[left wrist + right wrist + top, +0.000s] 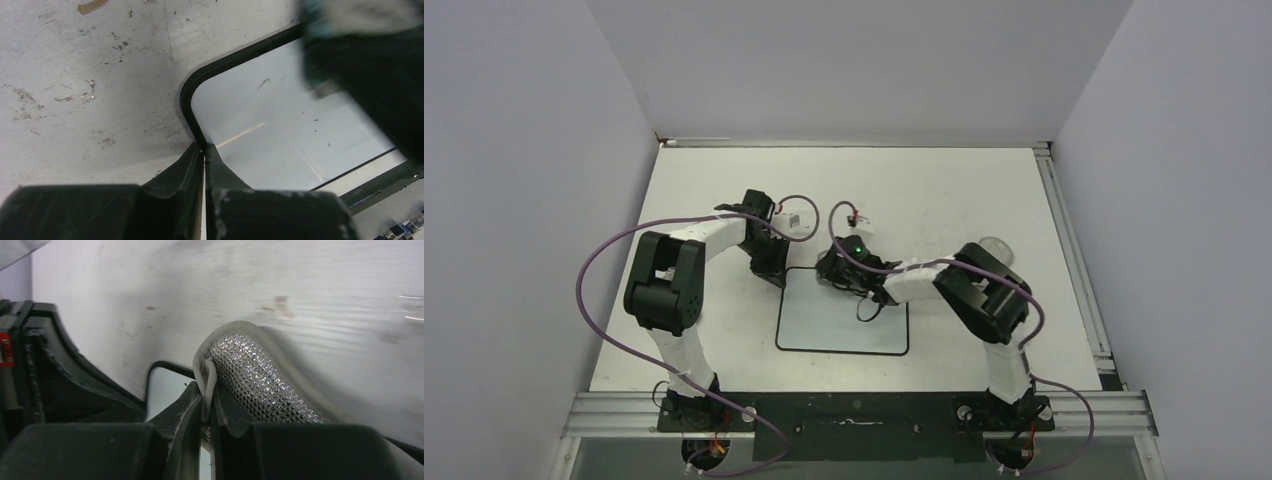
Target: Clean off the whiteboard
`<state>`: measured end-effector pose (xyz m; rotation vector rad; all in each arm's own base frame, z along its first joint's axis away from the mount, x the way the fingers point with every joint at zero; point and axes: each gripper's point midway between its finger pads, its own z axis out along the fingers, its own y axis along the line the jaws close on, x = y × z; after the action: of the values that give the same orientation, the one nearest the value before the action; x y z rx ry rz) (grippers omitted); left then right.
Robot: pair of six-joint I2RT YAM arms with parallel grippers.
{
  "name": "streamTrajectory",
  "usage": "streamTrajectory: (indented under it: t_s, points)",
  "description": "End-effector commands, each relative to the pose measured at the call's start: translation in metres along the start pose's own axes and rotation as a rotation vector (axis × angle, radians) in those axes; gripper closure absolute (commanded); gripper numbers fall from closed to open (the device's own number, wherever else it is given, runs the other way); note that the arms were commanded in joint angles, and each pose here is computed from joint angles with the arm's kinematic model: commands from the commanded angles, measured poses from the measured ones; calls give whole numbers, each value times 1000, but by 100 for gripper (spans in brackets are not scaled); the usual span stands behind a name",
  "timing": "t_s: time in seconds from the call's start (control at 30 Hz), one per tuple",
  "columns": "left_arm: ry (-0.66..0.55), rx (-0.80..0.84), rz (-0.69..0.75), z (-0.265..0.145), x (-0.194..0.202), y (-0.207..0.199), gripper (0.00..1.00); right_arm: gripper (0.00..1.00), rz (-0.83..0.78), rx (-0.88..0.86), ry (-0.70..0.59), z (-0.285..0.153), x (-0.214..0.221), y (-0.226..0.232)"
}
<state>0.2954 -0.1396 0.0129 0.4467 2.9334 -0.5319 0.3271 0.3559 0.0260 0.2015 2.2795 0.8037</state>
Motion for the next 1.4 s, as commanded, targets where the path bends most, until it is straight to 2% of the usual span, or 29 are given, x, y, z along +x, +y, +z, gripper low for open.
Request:
streamTrajectory:
  t_s: [0.0,0.1,0.2,0.27,0.43,0.6,0.7,0.83,1.0,1.1,1.2,1.37]
  points:
    - [34,-35,22,12,12,11,100,95,-61,-109,131,40,56,61]
    - [30,-39,12,12,11,13,100,95,-89,-141,174,57,72,81]
    - [22,-48,4,10,10,15,100,95,-82,-136,174,44,71,72]
    - [21,-51,6,10,10,16,100,95,-60,-114,154,26,61,51]
    - [17,-52,8,9,10,16,100,95,-17,11,105,-40,40,-40]
    - [6,-50,8,7,8,15,100,95,-46,77,58,-84,27,-75]
    - [3,-42,6,8,8,12,100,95,-76,52,82,-87,41,-64]
    - [15,-38,-1,13,11,11,100,95,-104,-3,137,-58,72,-33]
    - [32,-42,-9,19,14,8,100,95,-117,-170,210,2,101,52]
    - [24,-48,-20,15,12,8,100,95,-147,-232,258,17,117,84]
    - [17,-52,-18,11,9,11,100,95,-138,-210,278,7,123,69]
    - [4,-62,-15,9,4,14,100,95,-83,-91,231,-43,100,-5]
